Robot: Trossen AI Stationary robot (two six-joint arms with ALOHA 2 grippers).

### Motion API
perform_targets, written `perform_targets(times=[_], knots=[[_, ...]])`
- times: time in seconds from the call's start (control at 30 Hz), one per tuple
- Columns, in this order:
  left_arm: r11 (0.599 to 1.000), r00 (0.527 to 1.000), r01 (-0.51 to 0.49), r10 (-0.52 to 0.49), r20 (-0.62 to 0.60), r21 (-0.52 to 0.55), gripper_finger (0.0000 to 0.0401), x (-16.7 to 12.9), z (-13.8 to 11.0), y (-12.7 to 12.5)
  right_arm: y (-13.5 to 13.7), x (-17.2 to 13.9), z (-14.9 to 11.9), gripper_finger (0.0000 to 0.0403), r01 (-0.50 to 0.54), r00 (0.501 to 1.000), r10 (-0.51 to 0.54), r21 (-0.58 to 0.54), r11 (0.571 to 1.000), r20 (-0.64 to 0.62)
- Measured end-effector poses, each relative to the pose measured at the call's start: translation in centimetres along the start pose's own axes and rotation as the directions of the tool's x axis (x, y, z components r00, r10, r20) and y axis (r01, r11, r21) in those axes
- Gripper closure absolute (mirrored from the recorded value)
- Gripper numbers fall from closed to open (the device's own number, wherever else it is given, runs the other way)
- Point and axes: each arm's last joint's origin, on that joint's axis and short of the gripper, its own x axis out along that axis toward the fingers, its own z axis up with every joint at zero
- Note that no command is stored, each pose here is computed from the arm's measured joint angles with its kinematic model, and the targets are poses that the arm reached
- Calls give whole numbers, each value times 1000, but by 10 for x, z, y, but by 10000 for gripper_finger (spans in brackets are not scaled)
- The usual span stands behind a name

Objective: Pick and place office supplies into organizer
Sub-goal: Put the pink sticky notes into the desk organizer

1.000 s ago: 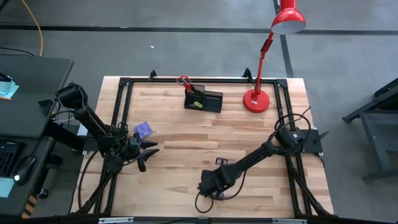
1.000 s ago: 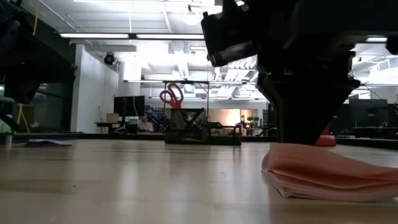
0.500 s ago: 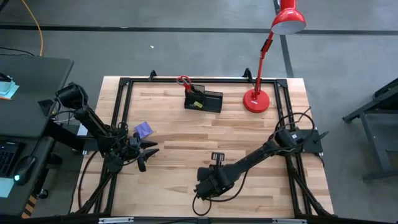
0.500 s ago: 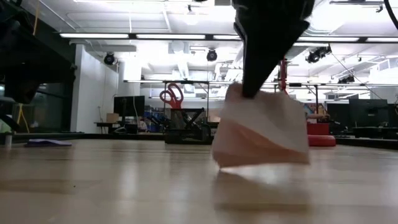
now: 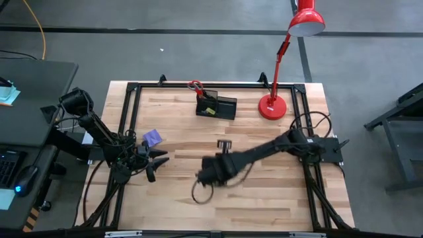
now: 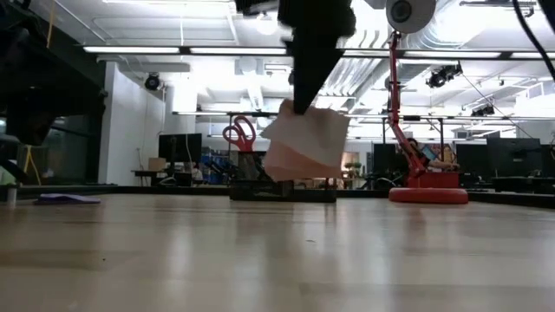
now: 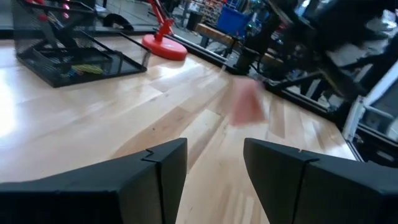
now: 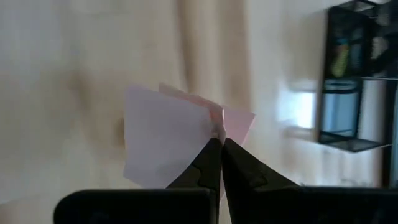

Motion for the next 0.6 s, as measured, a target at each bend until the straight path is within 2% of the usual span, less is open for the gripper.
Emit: perform_targets(times=[0.23,0.47,0.6], knots=[[998,997,48,-49,-52,-34,251,0,-1,-2,-57,27,13,403,48,995,-53,-50,998,-85],[998,999,35,-36,-33,-55,251,0,0,-2,-125,49,16,403,197,964,-213,-110,974,-158],[998,999,36,-38,-35,-56,251,0,0,-2,-169,54,19,403,186,970,-195,-72,980,-146]])
